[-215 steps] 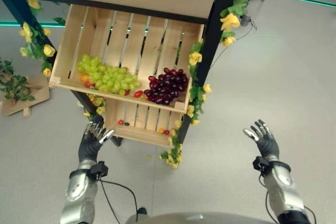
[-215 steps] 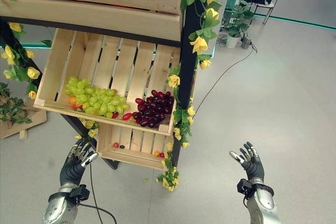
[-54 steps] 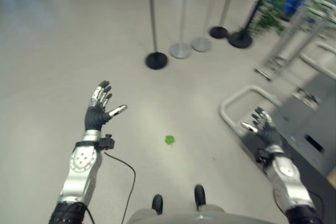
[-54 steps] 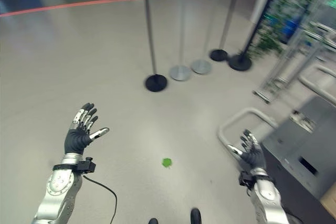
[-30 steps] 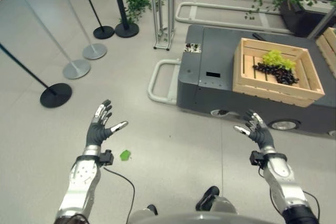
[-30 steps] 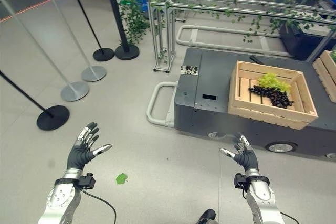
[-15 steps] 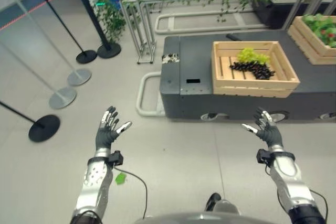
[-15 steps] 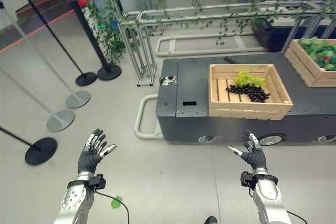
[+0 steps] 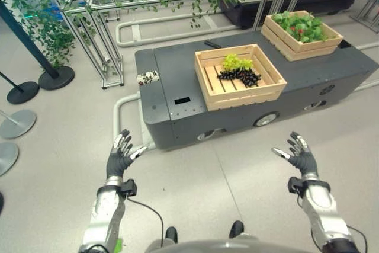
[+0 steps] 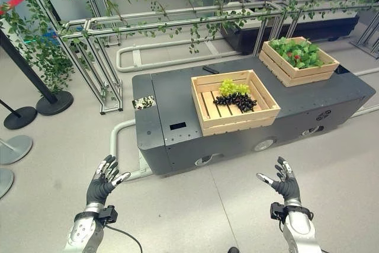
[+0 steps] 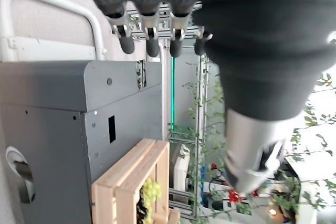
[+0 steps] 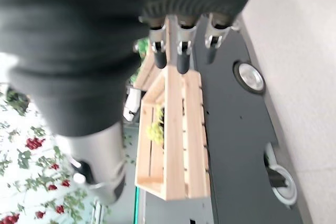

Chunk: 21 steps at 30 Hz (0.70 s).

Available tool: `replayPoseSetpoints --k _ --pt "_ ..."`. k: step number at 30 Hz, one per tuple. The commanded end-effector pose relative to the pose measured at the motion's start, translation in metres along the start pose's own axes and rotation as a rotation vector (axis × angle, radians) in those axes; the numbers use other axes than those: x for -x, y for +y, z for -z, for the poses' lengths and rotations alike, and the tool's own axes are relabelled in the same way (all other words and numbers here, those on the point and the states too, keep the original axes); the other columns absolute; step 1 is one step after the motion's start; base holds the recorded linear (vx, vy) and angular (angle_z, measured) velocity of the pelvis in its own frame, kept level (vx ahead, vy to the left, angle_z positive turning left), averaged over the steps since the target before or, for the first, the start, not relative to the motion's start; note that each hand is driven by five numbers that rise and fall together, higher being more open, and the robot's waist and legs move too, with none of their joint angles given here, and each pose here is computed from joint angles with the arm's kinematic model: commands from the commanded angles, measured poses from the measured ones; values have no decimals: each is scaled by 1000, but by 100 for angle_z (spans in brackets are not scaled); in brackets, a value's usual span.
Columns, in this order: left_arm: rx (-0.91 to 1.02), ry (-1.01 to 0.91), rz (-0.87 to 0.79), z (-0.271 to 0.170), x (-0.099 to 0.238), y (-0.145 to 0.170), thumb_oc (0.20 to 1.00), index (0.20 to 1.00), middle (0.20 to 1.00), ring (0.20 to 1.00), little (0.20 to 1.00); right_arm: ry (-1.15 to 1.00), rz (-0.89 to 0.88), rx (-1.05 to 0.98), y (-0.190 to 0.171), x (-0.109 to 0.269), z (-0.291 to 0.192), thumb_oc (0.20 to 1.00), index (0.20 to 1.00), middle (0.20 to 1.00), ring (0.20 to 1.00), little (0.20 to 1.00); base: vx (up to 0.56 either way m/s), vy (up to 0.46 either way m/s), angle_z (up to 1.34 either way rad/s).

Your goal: Pick up the fruits from the basket on one side to the basket on the other side

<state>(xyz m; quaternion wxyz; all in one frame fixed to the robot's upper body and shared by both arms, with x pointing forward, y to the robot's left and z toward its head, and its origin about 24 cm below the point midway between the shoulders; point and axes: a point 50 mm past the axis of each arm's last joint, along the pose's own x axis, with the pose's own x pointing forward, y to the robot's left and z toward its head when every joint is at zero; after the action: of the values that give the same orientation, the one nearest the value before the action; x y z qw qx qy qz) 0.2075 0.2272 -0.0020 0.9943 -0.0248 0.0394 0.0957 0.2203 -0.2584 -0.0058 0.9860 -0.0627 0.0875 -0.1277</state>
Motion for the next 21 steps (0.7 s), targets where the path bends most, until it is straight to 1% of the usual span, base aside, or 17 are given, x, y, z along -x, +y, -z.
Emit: replayPoseSetpoints --k 1,11,21 --pt "-65 -175 3 -35 -9 6 1000 1000 1000 1000 1000 -155 11 -3 3 -20 -34 1000 1000 1000 1000 1000 19 43 -4" --pt "-88 -202 0 -43 -15 7 1000 1000 1000 1000 1000 -164 1 -44 15 -21 -36 1000 1000 1000 1000 1000 38 33 -2" --pt "-43 -184 21 -40 -15 2 1000 1000 1000 1000 1000 -146 -16 -45 20 -20 -32 1000 1000 1000 1000 1000 13 12 -4"
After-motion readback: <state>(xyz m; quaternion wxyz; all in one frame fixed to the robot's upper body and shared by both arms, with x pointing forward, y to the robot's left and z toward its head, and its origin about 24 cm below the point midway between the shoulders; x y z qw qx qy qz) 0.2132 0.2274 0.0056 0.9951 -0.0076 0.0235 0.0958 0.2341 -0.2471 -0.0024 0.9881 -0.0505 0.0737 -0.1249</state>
